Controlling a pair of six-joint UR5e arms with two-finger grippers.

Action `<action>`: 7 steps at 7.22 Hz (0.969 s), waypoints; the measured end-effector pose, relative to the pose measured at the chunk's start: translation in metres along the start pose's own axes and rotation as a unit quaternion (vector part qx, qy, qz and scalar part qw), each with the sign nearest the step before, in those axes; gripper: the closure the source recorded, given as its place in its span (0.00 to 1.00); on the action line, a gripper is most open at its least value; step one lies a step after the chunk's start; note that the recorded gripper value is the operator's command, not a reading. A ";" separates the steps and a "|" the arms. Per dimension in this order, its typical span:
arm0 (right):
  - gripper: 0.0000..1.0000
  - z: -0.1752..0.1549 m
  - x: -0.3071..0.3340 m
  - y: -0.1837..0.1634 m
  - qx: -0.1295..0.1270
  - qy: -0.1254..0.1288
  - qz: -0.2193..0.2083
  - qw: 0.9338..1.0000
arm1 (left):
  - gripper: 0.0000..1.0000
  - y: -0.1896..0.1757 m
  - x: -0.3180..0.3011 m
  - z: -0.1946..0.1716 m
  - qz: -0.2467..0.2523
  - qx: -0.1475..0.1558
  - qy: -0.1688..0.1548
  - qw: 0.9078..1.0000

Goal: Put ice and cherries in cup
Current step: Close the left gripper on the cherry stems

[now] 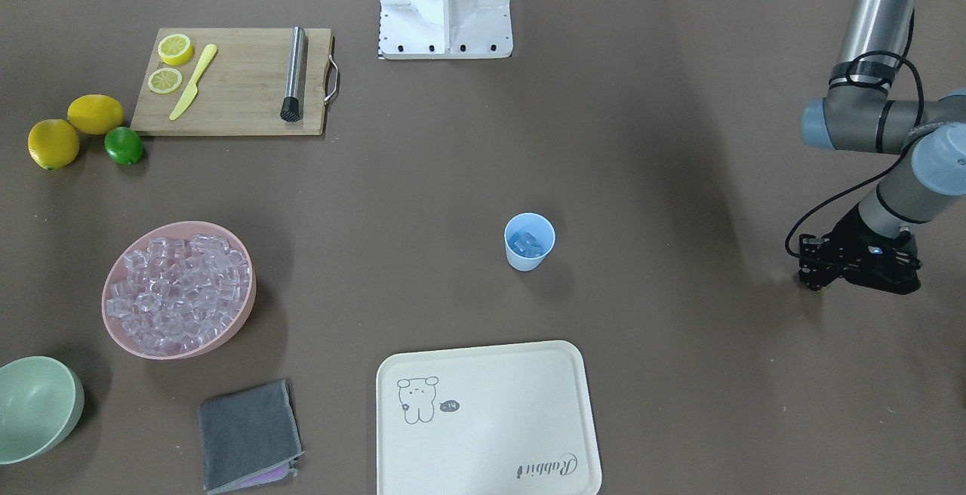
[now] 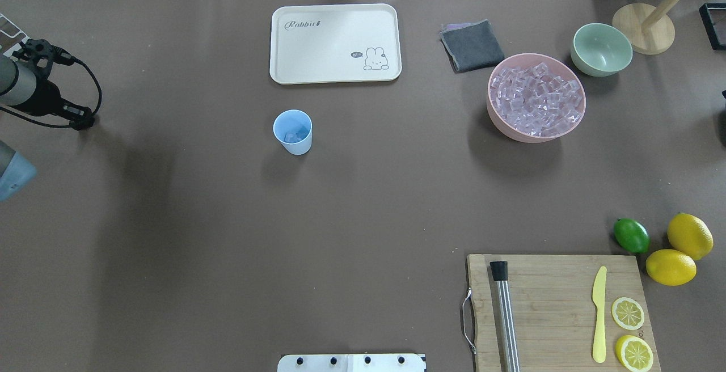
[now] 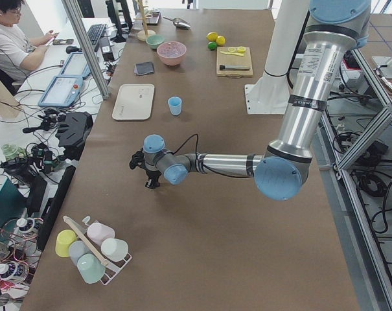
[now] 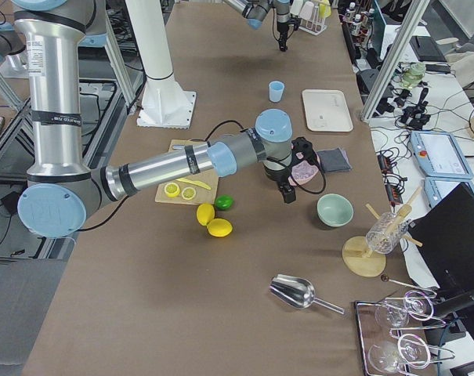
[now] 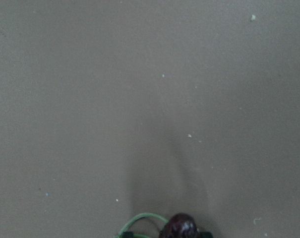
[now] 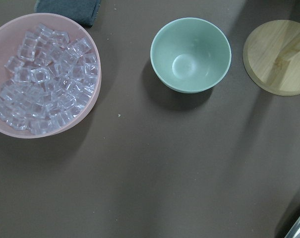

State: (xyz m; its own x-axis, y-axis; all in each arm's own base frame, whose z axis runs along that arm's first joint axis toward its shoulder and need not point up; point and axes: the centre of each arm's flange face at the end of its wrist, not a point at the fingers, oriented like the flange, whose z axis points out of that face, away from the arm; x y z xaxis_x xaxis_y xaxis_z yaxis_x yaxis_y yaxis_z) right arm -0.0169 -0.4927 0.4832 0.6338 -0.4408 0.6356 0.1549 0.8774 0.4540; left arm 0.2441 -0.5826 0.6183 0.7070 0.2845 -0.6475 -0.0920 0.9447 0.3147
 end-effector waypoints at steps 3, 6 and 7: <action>0.02 0.008 0.012 0.021 -0.014 0.004 0.001 1.000 | 1.00 -0.008 0.005 -0.016 -0.002 0.016 0.005 1.000; 0.02 0.008 0.031 0.054 -0.025 0.004 -0.006 1.000 | 1.00 -0.023 0.010 -0.044 -0.017 0.033 0.011 0.999; 0.02 0.007 0.037 0.060 -0.026 0.005 -0.005 1.000 | 1.00 -0.040 0.029 -0.065 -0.027 0.034 0.019 0.999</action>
State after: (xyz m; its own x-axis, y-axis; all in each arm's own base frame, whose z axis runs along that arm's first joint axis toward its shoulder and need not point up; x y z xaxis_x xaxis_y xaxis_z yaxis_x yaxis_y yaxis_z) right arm 0.0104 -0.4571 0.5383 0.6401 -0.4481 0.6241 0.2003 0.8815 0.4276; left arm 0.2222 -0.6018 0.5417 0.6828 0.2399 -0.6901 -0.0052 0.9461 0.3238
